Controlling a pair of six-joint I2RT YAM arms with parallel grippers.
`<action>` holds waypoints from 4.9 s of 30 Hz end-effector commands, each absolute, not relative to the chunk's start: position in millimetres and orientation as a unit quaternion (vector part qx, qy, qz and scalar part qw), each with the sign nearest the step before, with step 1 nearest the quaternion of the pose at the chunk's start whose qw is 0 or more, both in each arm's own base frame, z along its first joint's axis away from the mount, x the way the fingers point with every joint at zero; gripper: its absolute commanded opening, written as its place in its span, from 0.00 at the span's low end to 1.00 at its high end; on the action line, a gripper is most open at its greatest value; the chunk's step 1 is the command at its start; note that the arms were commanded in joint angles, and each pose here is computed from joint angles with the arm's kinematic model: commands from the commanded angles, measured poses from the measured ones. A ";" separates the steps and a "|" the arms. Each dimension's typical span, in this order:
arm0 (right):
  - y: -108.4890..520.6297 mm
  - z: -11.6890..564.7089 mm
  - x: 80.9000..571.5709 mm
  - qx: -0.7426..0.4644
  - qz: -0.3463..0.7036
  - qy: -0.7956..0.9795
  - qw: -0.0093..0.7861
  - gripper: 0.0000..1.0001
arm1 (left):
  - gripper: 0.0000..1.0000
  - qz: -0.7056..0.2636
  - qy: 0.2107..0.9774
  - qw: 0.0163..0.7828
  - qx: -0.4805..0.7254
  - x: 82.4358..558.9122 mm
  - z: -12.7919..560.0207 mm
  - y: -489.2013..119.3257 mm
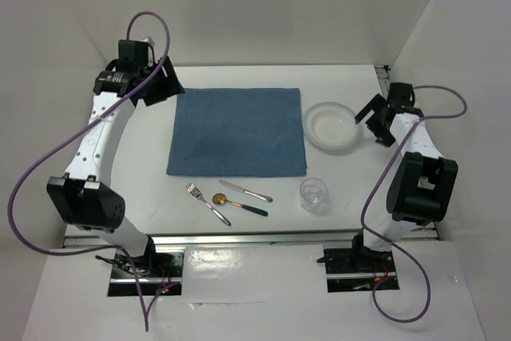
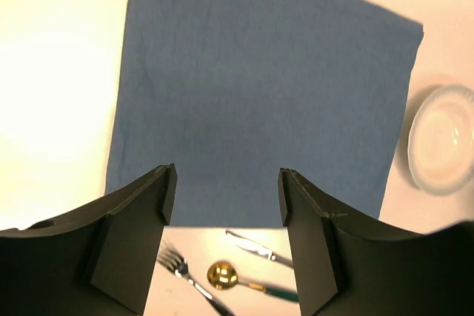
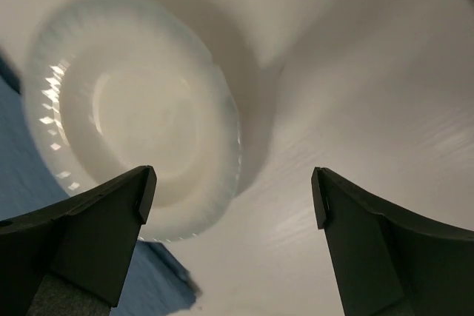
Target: Set the dinner table for one person
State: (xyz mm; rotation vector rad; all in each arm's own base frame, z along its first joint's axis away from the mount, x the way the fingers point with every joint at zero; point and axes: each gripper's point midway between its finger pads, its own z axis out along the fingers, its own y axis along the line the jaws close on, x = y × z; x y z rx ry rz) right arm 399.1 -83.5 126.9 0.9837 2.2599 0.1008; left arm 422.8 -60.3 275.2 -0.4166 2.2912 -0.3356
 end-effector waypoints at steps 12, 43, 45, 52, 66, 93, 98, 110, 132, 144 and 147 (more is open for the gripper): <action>-41.4 41.5 416.4 0.351 0.151 0.885 0.265 0.91 | 0.74 -0.156 0.913 0.350 -0.144 381.1 248.4 -83.6; 208.8 199.7 463.7 0.129 0.287 0.869 0.382 0.00 | 0.70 -0.169 0.899 0.380 -0.137 355.9 289.2 -82.4; 233.6 185.5 466.4 0.120 0.315 0.870 0.360 0.00 | 0.70 -0.168 0.901 0.376 -0.138 355.1 285.7 -82.3; 275.4 156.5 467.0 0.121 0.396 0.860 0.300 0.00 | 0.64 -0.164 0.901 0.377 -0.140 347.1 286.1 -79.7; 280.9 91.2 454.8 0.155 0.429 0.864 0.215 0.16 | 0.65 -0.171 0.904 0.368 -0.137 338.4 277.4 -82.1; 87.7 150.4 243.7 0.271 0.122 0.921 0.253 0.93 | 0.68 -0.197 0.917 0.334 -0.098 339.5 249.8 -122.2; 100.3 131.4 200.9 0.318 0.152 0.914 0.200 0.90 | 0.68 -0.188 0.919 0.336 -0.091 342.8 249.1 -128.5; 101.8 74.2 175.3 0.326 0.111 0.926 0.153 0.71 | 0.68 -0.180 0.923 0.330 -0.086 341.7 241.9 -132.1; 152.9 181.2 449.3 0.178 0.090 0.916 0.349 0.00 | 0.61 -0.131 0.939 0.261 -0.181 282.2 164.4 -143.6; 162.2 132.0 531.5 0.184 0.089 0.918 0.340 0.00 | 0.63 -0.125 0.948 0.212 -0.201 239.5 114.7 -154.7; 162.1 118.9 537.5 0.185 0.083 0.918 0.339 0.00 | 0.63 -0.128 0.955 0.192 -0.187 232.7 99.4 -160.8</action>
